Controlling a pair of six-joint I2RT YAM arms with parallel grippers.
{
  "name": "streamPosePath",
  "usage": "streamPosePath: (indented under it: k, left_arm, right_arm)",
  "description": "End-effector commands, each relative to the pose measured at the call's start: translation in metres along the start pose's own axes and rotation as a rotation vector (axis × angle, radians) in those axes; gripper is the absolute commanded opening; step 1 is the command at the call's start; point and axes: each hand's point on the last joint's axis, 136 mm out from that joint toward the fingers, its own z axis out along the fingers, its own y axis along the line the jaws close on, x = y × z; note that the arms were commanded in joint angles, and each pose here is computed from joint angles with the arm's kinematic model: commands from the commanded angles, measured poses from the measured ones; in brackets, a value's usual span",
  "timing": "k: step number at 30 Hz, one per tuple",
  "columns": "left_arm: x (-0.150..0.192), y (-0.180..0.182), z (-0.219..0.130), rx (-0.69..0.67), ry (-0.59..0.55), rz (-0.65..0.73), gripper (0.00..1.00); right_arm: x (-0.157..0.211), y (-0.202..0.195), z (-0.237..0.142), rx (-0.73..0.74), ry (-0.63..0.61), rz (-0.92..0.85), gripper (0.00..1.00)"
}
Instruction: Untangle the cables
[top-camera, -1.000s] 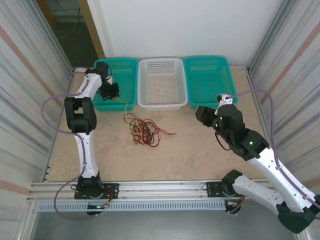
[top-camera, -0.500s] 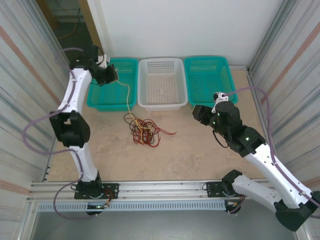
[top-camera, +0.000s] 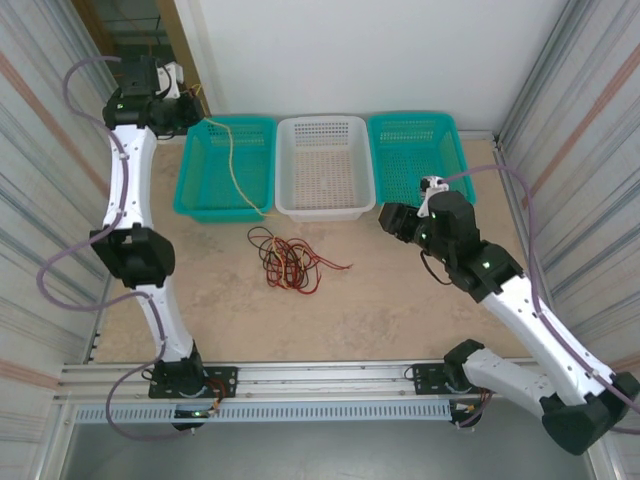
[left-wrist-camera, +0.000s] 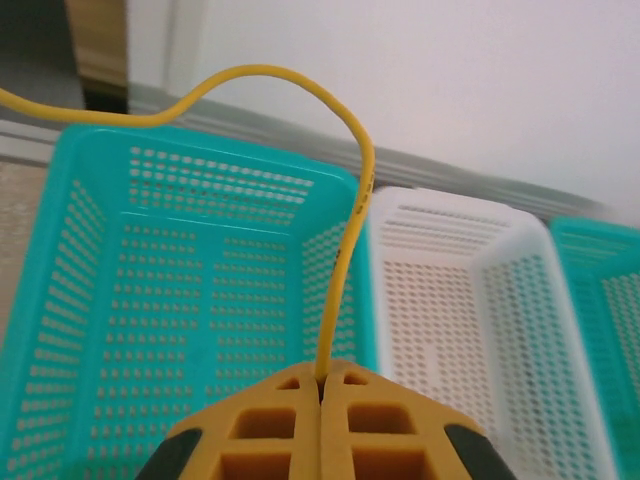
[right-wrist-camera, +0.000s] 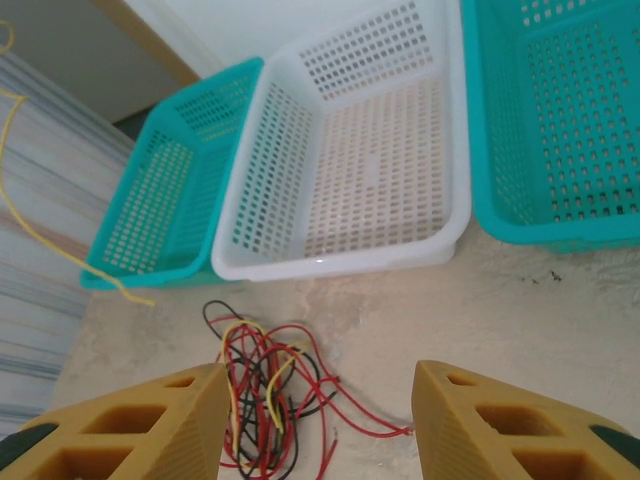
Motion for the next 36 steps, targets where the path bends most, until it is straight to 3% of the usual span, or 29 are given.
streamPosePath:
  k: [1, 7, 14, 18, 25, 26, 27, 29, 30, 34, 36]
  left_arm:
    - [-0.013, 0.028, 0.021, -0.044, -0.026, -0.035, 0.00]
    - [-0.039, 0.054, 0.035, -0.076, -0.125, -0.044, 0.00]
    - [-0.042, 0.064, 0.063, -0.075, -0.139, -0.030, 0.00]
    - [-0.027, 0.066, 0.089, -0.051, -0.097, -0.039, 0.00]
    - [0.032, 0.074, 0.133, -0.013, 0.081, -0.073, 0.00]
    - [0.039, 0.073, 0.136, -0.007, 0.096, -0.071, 0.13]
    - [0.044, 0.069, 0.138, 0.001, 0.108, -0.071, 0.32]
    - [0.052, 0.061, 0.141, 0.008, 0.124, -0.063, 0.54]
    - [0.054, 0.053, 0.141, 0.020, 0.129, -0.049, 0.76]
    - [0.053, 0.026, 0.129, 0.019, 0.117, 0.023, 0.96]
    - [0.048, 0.014, 0.116, 0.014, 0.103, 0.050, 0.99]
  right_arm:
    - [-0.001, 0.014, 0.015, -0.091, 0.051, 0.033, 0.50]
    - [0.009, 0.022, 0.038, -0.129, 0.113, 0.031, 0.48]
    - [0.013, 0.026, 0.055, -0.153, 0.156, 0.013, 0.46]
    - [0.017, 0.025, 0.068, -0.154, 0.183, 0.023, 0.46]
    - [0.016, 0.022, 0.069, -0.152, 0.179, 0.022, 0.45]
    - [0.016, 0.021, 0.068, -0.152, 0.180, 0.022, 0.45]
    - [0.016, 0.022, 0.067, -0.154, 0.180, 0.023, 0.45]
    - [0.017, 0.023, 0.066, -0.158, 0.180, 0.025, 0.45]
    - [0.017, 0.023, 0.065, -0.159, 0.179, 0.027, 0.46]
    - [0.015, 0.031, 0.058, -0.162, 0.169, 0.015, 0.46]
    - [0.014, 0.036, 0.053, -0.156, 0.162, -0.007, 0.48]
